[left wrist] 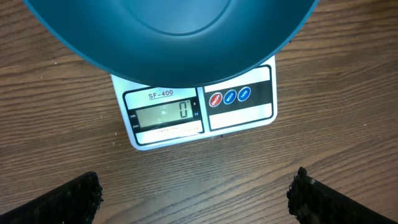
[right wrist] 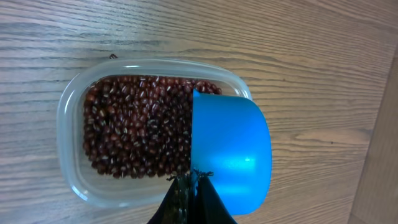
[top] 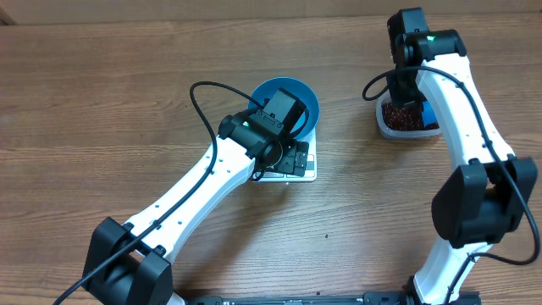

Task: Scoop item into bowl and weigh 150g on scale

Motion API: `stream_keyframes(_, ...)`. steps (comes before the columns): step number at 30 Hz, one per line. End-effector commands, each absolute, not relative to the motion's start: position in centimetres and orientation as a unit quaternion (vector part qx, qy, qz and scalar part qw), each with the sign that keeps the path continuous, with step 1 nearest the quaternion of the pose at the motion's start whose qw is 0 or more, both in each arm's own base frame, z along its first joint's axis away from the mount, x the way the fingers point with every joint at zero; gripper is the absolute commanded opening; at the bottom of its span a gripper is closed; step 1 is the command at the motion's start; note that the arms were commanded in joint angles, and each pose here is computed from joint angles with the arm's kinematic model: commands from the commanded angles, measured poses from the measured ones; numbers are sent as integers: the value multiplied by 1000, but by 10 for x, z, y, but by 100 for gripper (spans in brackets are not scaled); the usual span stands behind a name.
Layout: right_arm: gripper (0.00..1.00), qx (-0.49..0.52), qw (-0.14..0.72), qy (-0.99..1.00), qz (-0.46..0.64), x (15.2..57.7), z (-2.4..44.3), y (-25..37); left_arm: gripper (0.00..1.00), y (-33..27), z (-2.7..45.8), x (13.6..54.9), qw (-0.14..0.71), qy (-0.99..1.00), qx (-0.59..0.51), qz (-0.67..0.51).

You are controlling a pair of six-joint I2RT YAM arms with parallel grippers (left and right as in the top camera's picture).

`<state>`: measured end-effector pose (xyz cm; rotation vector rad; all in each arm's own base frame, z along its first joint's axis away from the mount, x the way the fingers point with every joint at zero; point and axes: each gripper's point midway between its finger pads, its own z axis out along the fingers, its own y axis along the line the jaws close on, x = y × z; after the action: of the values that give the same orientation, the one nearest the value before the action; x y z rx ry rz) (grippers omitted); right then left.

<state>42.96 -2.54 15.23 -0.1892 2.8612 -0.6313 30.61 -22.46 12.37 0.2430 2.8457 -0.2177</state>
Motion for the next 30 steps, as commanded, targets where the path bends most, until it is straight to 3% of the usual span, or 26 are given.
stream_keyframes(1, 4, -67, 87, 966, -234, 435, 135, -31, 99, -224, 118, 305, 130, 984, 92, -73)
stream_keyframes(17, 4, -26, 45, 974, -221, 418, 82, -36, 100, -223, 118, 305, 130, 984, 92, -73)
stream_keyframes(30, 4, -8, 43, 997, -66, 417, 59, 4, 100, -223, 118, 305, 130, 984, 92, -73)
